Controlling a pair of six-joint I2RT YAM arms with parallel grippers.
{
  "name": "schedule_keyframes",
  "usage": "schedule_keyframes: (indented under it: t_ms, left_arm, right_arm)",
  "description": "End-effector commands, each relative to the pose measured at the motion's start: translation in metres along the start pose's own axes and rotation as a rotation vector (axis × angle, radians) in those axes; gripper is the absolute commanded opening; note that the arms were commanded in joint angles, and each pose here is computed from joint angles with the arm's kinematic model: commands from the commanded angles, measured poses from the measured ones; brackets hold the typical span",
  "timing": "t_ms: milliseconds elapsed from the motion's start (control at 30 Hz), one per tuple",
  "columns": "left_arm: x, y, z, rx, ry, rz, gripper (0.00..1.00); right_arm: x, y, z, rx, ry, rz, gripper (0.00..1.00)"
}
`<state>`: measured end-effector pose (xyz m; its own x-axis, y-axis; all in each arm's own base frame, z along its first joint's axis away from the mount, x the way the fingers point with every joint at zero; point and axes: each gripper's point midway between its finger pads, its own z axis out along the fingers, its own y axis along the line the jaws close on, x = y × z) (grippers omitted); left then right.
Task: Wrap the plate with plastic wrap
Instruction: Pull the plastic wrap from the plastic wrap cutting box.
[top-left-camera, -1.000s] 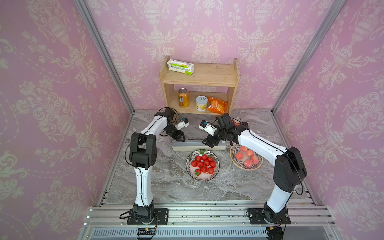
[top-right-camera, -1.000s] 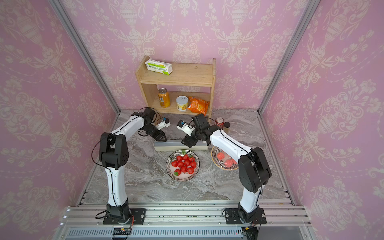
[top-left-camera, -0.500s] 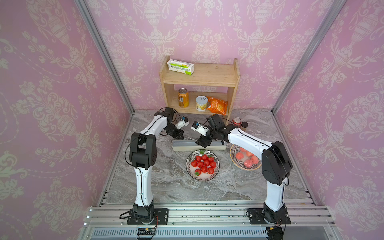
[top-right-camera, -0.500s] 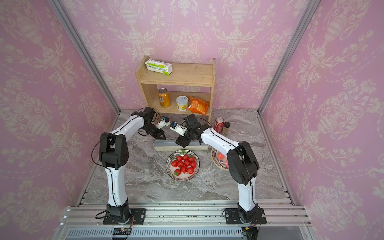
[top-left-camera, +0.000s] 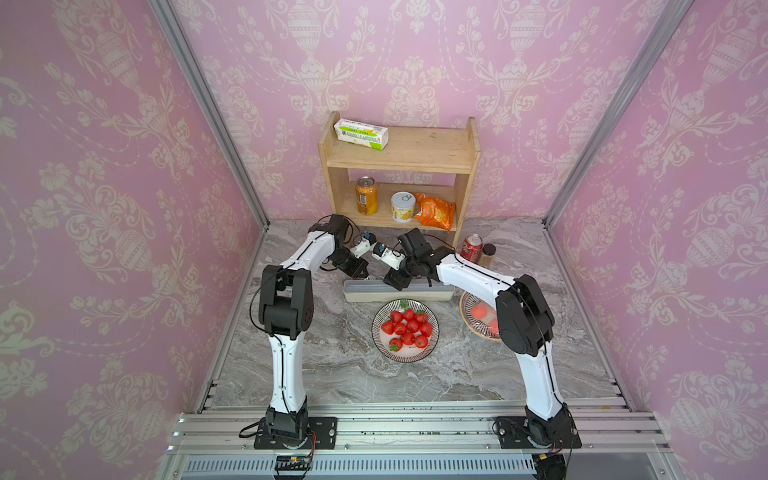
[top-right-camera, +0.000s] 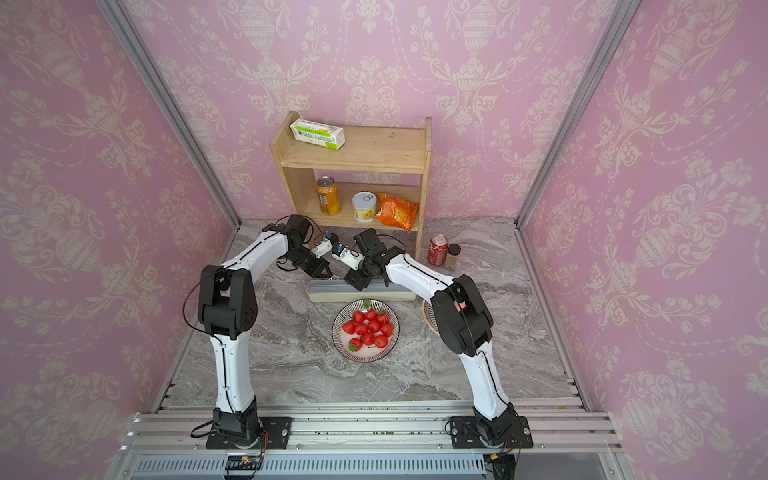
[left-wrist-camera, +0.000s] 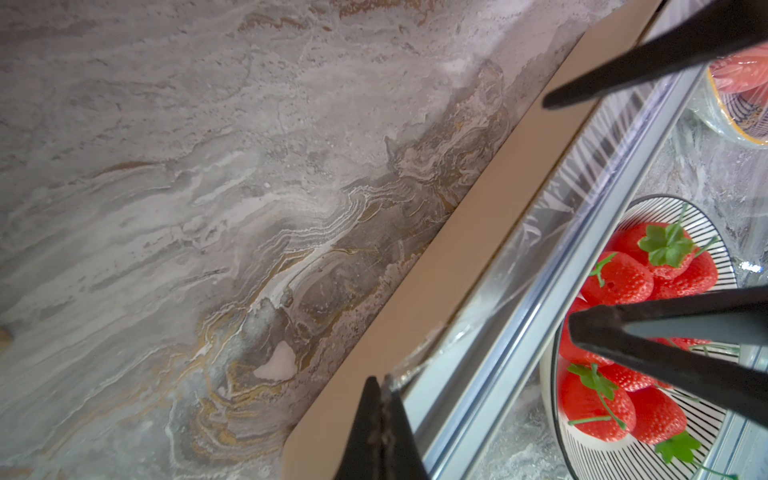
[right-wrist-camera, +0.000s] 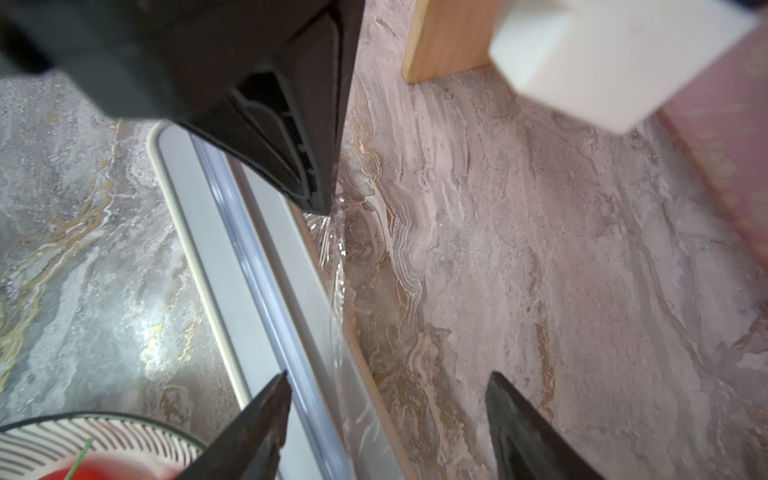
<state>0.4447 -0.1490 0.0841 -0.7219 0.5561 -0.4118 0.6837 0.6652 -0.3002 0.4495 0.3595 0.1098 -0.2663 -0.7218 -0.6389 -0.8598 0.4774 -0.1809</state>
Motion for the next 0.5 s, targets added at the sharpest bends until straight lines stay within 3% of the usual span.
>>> schedule_keyframes:
  t_ms: [0,467]
  left_arm:
    - [-0.011,-0.01,-0.017,0.004,-0.053,0.007,0.0]
    - [-0.011,-0.009,-0.024,-0.008,-0.075,0.0,0.0]
  right_arm:
    - [-0.002,0.002,0.005,0.023,0.032,-0.025,0.74]
    - [0.021,-0.005,0.017,0.086,0.136,-0.086,0.65]
